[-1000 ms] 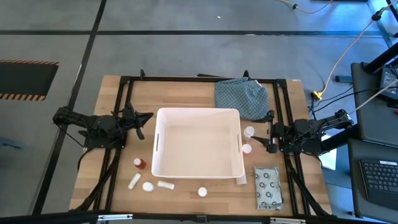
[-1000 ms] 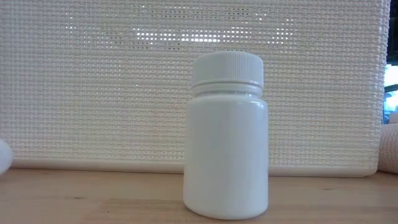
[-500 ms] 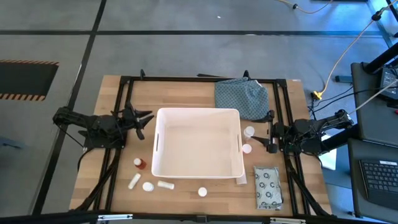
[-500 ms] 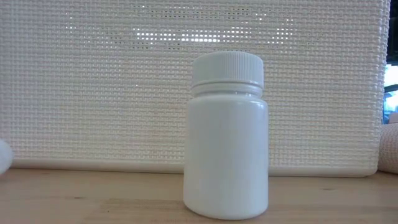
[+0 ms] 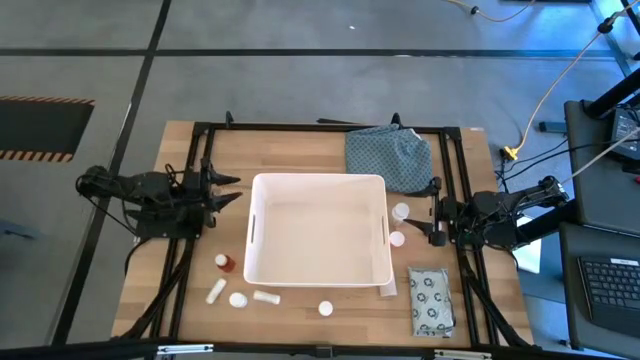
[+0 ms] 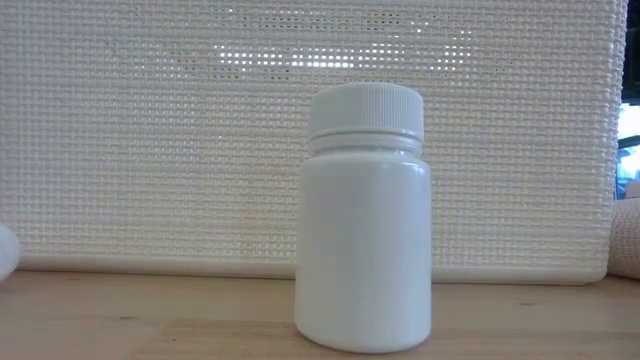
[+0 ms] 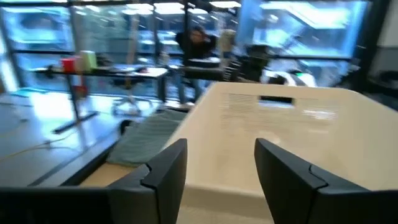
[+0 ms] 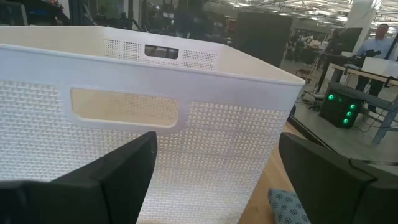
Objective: Pick & place medical supplies in basket/bin
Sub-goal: Put the red medicine bottle into the white bin
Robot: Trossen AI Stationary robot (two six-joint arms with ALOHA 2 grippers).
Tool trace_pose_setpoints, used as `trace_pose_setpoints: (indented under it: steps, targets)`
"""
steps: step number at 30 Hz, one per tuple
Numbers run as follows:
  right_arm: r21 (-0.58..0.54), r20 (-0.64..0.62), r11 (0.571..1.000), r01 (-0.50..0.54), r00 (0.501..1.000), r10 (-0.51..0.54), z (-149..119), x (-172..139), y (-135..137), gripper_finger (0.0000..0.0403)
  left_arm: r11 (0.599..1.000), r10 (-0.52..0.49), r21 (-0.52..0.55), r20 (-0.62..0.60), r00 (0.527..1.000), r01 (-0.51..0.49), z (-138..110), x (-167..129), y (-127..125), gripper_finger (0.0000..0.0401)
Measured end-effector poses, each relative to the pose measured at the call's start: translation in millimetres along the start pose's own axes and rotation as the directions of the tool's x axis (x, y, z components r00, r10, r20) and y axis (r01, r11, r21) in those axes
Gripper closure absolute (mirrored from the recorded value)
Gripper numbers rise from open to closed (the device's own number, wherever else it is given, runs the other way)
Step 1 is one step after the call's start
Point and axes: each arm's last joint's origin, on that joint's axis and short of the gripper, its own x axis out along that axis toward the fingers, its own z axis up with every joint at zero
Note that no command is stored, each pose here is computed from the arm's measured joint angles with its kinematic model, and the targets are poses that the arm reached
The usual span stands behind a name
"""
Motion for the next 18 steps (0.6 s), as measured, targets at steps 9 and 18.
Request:
trace_pose_setpoints:
  steps: [9,18]
  targets:
    - [0.0,0.0,1.0,0.0,1.0,0.0,0.0,0.0,0.0,0.0065,0.968,-0.197,0.083,-0.327,0.924,0.235,52.7,46.3,-33.6,0.0221]
    - [0.0,0.0,1.0,0.0,1.0,0.0,0.0,0.0,0.0,0.0065,0.938,-0.151,0.127,-0.685,0.713,0.321,132.1,66.5,-69.9,0.022]
